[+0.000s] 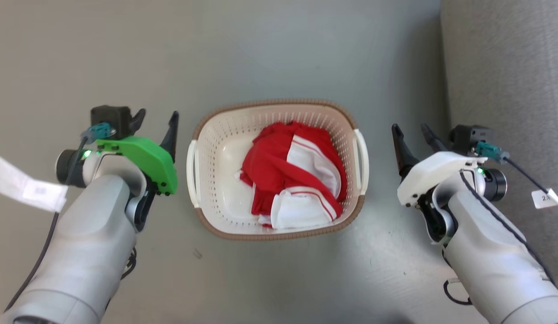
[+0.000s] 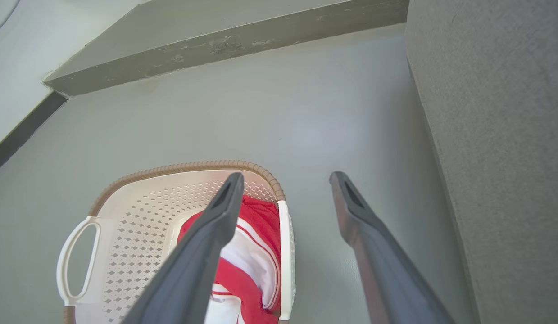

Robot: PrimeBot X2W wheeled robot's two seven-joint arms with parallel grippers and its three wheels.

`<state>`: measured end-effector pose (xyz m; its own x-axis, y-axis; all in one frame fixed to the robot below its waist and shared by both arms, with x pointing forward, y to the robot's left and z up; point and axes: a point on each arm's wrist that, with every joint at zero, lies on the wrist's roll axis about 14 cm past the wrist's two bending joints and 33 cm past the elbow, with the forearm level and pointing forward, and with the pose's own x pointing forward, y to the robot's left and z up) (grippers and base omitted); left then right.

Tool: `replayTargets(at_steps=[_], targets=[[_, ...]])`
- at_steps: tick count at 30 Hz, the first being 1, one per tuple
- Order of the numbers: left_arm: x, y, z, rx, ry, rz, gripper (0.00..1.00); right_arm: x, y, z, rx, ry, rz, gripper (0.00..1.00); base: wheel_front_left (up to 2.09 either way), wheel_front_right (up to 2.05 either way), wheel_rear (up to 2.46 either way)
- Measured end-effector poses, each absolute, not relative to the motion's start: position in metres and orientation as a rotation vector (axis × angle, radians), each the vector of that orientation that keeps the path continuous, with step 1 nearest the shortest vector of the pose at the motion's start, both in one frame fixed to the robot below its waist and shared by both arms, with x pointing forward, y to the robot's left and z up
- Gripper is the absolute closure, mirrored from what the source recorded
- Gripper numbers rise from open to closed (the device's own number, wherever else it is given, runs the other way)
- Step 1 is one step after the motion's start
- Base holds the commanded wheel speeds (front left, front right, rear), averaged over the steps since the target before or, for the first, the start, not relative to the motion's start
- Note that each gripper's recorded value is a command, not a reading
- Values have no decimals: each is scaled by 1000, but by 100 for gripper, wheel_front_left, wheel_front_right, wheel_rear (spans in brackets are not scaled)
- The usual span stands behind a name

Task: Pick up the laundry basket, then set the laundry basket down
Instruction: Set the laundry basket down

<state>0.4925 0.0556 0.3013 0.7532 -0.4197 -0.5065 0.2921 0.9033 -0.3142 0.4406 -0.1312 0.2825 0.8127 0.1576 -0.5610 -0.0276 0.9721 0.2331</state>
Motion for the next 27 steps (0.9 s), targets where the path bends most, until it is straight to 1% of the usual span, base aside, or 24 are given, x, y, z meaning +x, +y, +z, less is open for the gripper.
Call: replayTargets(at_steps=[10,27], targets=[[496,59,356,-229,450,-356,0,445,-137,338,208,460,97,0,0,0,0],[472,59,439,-216,207,-340,0,429,-151,408,174,256,66,0,0,0,0]])
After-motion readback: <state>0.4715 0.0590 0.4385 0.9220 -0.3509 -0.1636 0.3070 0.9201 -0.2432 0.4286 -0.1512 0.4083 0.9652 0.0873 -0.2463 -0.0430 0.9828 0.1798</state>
